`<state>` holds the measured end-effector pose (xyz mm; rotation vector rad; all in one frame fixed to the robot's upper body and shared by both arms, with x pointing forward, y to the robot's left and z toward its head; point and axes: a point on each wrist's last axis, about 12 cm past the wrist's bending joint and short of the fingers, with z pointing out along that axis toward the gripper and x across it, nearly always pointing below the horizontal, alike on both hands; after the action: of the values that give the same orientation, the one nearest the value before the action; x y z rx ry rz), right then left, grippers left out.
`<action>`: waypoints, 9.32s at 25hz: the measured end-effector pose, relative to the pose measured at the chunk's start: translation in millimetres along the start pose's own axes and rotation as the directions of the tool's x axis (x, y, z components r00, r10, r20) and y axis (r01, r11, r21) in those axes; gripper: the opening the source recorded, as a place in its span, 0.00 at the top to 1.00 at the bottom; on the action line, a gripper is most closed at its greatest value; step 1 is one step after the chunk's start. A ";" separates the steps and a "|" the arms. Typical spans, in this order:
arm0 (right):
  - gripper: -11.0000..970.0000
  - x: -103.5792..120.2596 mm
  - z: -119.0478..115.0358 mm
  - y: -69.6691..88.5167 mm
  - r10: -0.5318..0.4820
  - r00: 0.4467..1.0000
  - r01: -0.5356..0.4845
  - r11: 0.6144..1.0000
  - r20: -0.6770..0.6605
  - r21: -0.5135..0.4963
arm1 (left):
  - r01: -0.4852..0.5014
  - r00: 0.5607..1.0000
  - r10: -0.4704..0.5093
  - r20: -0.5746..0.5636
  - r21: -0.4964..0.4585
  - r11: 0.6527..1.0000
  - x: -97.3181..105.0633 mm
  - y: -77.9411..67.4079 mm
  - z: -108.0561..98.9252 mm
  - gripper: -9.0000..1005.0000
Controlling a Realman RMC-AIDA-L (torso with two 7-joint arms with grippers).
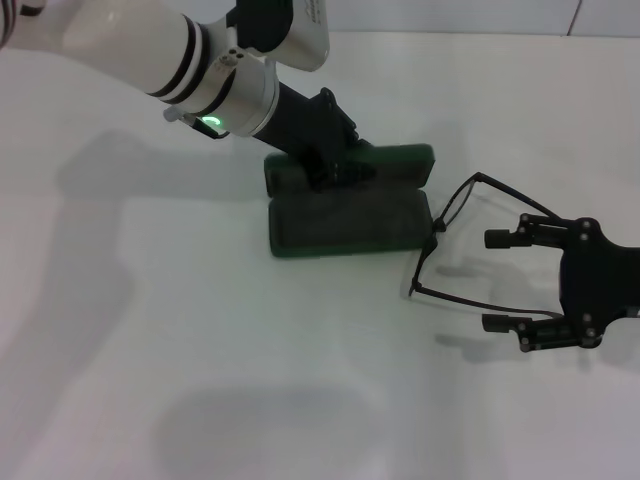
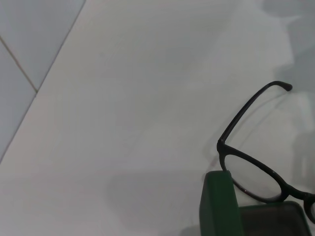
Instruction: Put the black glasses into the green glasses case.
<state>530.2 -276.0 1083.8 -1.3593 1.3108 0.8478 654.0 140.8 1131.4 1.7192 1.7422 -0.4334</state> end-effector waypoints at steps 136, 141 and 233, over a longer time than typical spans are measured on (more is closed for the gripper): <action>0.89 -41.4 -12.5 -59.2 0.292 0.866 -0.434 0.842 0.406 0.321 | 0.479 0.626 -0.336 0.704 -0.007 0.878 74.1 -71.9 -28.3 0.35; 0.89 -51.5 -13.0 -63.4 0.254 0.856 -0.417 0.854 0.451 0.311 | 0.368 0.717 -0.334 0.612 0.075 0.927 62.6 -83.5 -9.1 0.35; 0.89 -18.3 28.4 -53.6 0.655 0.709 -0.701 0.695 0.260 0.159 | 0.229 0.511 -0.380 0.771 0.304 0.925 21.7 -45.8 -81.6 0.35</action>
<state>584.0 -250.1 1105.1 -0.5426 1.7361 1.2225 593.6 205.7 1168.4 0.9659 1.2733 -1.3432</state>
